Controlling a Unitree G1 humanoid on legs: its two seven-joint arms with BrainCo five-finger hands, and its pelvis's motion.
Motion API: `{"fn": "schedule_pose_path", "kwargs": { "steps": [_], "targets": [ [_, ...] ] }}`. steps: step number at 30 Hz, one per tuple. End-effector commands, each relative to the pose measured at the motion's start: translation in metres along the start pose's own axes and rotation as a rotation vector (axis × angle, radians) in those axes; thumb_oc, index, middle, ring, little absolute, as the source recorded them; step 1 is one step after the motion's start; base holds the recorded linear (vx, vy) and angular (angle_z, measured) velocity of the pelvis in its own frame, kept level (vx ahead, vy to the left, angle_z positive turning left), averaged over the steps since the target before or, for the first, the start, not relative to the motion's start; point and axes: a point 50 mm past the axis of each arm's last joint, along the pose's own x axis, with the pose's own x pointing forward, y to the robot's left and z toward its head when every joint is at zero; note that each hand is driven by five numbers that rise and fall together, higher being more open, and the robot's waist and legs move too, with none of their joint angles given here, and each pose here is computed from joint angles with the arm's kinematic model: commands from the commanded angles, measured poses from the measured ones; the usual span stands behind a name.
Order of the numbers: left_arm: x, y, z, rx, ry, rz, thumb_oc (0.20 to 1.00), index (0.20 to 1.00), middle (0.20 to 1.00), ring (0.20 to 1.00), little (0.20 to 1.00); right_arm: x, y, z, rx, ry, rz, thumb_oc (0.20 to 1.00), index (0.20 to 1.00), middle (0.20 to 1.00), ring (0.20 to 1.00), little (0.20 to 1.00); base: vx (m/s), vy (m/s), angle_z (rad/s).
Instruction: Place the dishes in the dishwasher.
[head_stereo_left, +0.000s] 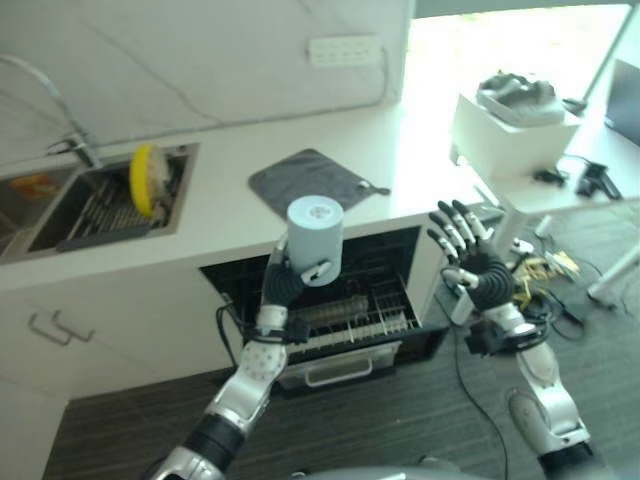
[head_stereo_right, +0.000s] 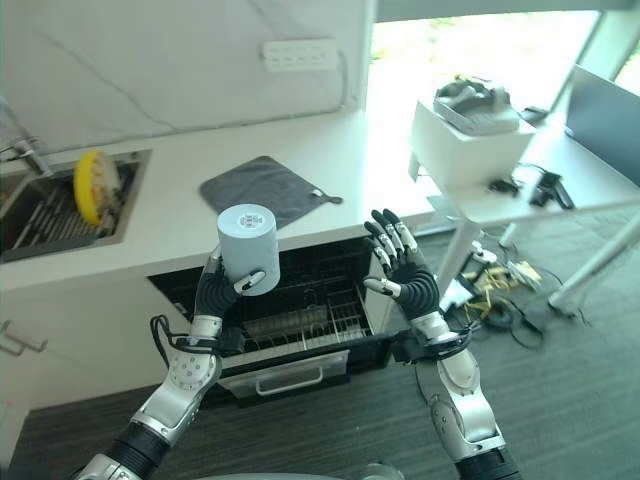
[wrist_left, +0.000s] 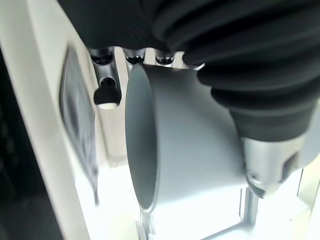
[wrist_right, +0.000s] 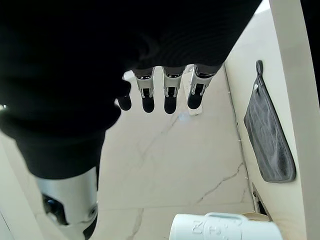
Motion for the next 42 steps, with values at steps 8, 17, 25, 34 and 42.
{"fn": "schedule_pose_path", "kwargs": {
  "steps": [8, 17, 25, 34, 42],
  "targets": [
    [0.017, 0.01, 0.041, 0.119, -0.362, 0.177, 0.2, 0.2, 0.2, 0.2, 0.2, 0.034, 0.015, 0.02, -0.107, -0.09, 0.059, 1.0, 1.0, 1.0, 1.0, 1.0, 0.04, -0.022, 0.19],
    [0.019, 0.004, 0.047, 0.206, -0.461, 0.239, 0.2, 0.2, 0.2, 0.2, 0.2, 0.055, 0.034, 0.02, -0.122, -0.075, 0.146, 1.0, 1.0, 1.0, 1.0, 1.0, 0.02, -0.012, 0.1],
    [0.02, 0.003, 0.045, 0.245, -0.479, 0.301, 0.2, 0.2, 0.2, 0.2, 0.2, 0.066, 0.048, 0.019, -0.12, -0.047, 0.225, 1.0, 1.0, 1.0, 1.0, 1.0, 0.0, -0.021, 0.04],
    [0.022, -0.005, 0.046, 0.278, -0.464, 0.267, 0.2, 0.2, 0.2, 0.2, 0.2, 0.073, 0.064, 0.018, -0.109, -0.029, 0.297, 1.0, 1.0, 1.0, 1.0, 1.0, 0.0, -0.014, 0.06],
    [0.022, -0.01, 0.045, 0.295, -0.454, 0.241, 0.2, 0.2, 0.2, 0.2, 0.2, 0.076, 0.077, 0.02, -0.106, -0.035, 0.34, 1.0, 1.0, 1.0, 1.0, 1.0, 0.0, -0.003, 0.03]
  ]
}}
